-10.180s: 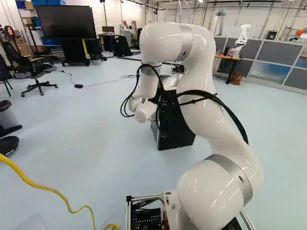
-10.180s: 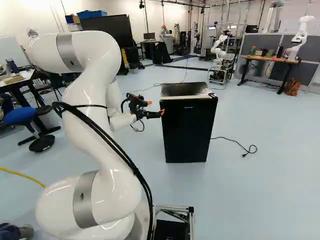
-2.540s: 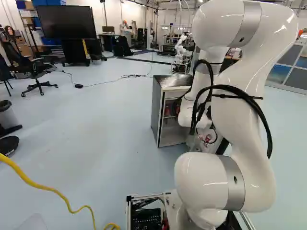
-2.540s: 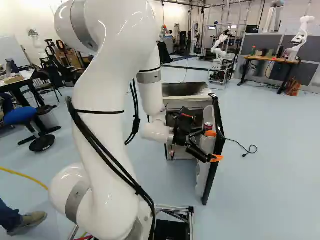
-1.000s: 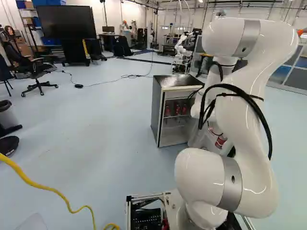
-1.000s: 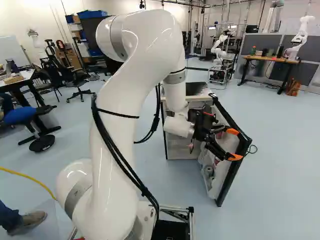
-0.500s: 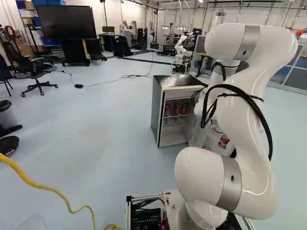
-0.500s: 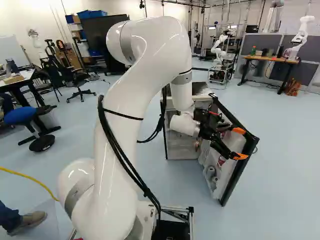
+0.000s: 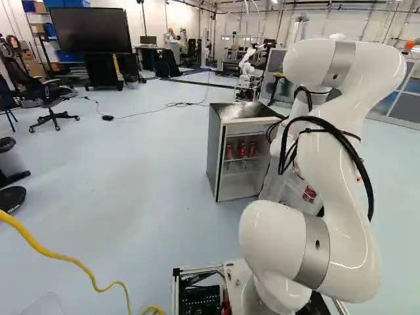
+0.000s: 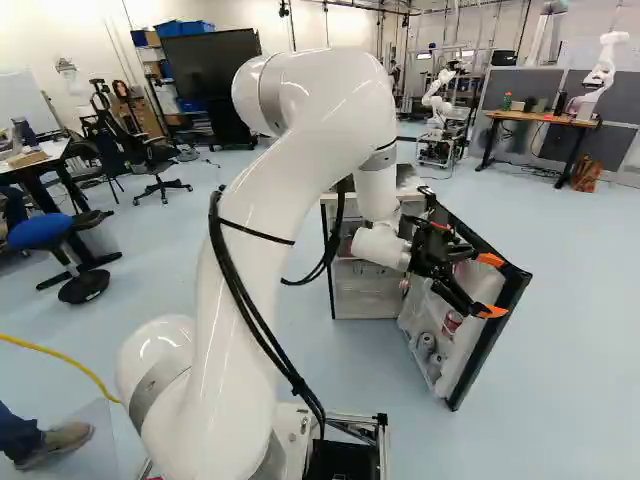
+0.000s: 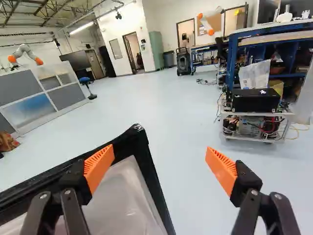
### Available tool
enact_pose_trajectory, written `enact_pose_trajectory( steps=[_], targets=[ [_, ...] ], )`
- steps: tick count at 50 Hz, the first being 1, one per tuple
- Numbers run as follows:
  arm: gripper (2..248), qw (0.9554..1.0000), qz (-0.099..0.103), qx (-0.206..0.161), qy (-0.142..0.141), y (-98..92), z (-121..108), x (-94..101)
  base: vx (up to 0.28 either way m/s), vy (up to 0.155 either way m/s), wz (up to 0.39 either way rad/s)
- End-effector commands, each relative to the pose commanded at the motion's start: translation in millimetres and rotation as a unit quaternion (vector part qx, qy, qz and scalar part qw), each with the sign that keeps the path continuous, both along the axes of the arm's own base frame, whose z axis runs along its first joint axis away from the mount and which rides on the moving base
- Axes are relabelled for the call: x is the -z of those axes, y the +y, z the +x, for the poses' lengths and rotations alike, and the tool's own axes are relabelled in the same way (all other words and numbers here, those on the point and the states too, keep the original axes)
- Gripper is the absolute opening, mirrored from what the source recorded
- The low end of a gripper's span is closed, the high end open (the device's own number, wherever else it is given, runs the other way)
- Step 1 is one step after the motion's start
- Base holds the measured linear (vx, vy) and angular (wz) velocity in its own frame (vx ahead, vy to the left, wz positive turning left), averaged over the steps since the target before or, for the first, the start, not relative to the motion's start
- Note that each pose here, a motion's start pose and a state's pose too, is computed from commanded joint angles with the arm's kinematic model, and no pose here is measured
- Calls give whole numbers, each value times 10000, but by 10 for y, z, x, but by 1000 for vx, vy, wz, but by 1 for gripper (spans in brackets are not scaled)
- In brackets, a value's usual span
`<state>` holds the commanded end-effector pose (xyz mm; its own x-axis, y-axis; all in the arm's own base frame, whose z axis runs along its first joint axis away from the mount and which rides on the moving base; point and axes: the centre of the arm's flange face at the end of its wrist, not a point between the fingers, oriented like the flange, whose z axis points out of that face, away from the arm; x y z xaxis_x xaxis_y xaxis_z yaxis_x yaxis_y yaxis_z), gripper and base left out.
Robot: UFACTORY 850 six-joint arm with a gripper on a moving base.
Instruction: Grab a drink from the fridge
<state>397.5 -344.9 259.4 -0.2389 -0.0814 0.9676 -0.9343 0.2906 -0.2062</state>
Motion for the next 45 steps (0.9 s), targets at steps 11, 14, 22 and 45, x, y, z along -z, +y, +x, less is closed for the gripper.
enact_pose_trajectory(
  steps=[11,14,22,45],
  targets=[
    [247,10000,-7,18,-12,-26,5,1,0,0,0],
    [247,10000,1,13,1,-9,-11,0,0,0,0],
    [247,9999,34,-84,81,82,-87,-11,0,0,0],
    [247,9935,97,-1045,452,480,-334,-75,0,0,0]
  ],
)
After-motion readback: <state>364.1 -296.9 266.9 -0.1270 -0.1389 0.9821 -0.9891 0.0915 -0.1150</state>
